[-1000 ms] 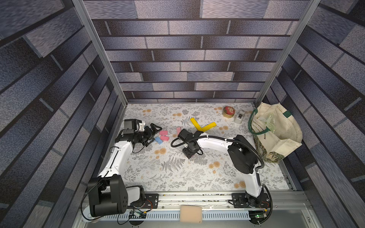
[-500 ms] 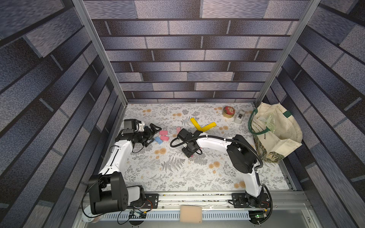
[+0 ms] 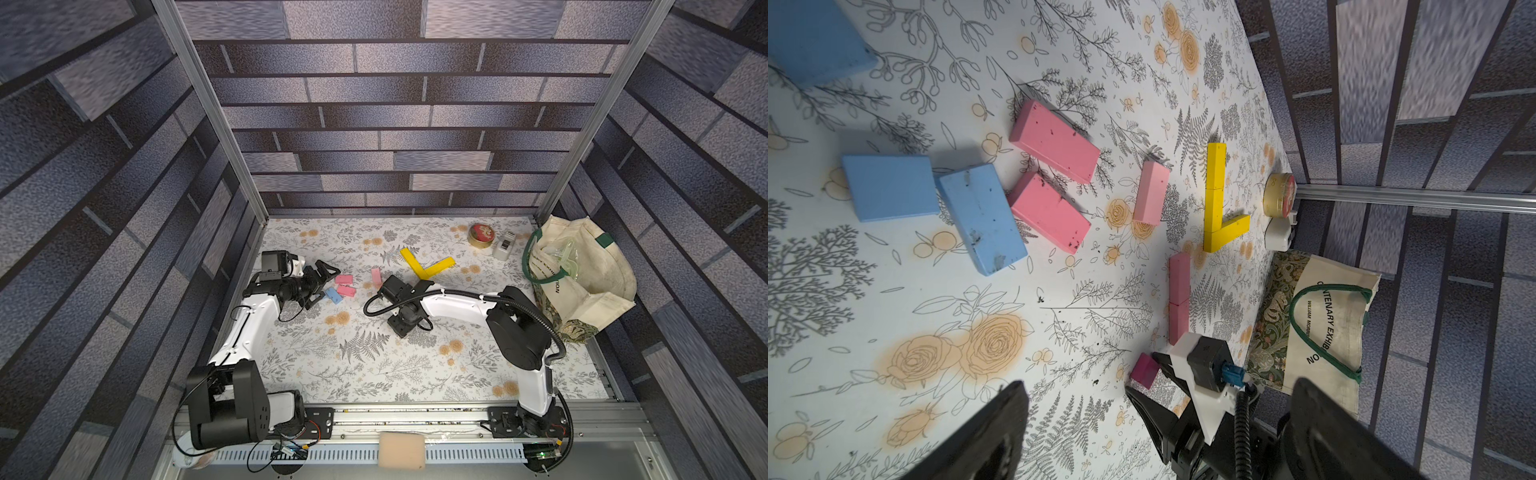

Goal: Assemble the letter v with building blocks
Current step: Assemble the building block at the center of the board.

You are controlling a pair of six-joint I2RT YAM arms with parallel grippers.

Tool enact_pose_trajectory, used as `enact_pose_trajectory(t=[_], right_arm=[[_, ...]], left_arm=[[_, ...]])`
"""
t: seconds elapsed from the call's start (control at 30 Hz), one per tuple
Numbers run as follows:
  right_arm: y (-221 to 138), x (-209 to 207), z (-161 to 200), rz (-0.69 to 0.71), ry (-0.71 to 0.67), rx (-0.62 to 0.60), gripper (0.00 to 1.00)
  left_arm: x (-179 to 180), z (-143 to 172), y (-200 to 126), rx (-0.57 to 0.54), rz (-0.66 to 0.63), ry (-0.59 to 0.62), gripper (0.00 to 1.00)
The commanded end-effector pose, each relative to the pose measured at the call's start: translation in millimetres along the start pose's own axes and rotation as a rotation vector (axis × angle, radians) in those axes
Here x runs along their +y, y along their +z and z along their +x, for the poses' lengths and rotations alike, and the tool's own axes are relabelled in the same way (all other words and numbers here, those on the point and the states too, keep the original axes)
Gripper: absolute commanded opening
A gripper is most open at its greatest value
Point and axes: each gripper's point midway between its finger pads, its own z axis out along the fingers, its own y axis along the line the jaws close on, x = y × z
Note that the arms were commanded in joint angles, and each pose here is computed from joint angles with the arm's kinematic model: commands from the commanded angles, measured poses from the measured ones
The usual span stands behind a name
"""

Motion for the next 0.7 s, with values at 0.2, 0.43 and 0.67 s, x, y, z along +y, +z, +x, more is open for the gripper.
enact_pose_trajectory(t=[0.2,0.43,0.67], right_arm=[[2,-8,19,0.096,0.007,0.043,0.34],[-4,-17,12,0.168,0.052,0.027,0.19],[-43,-12,-6,0.132,0.070,-0.059,0.17]], left_arm=[[-1,-4,-3,-0.013,-0.003,-0.002,1.00],[-2,-4,-3,-0.008,0.004,-0.005,1.00],[-3,-4,-5,-0.015,0.004,0.002,1.00]])
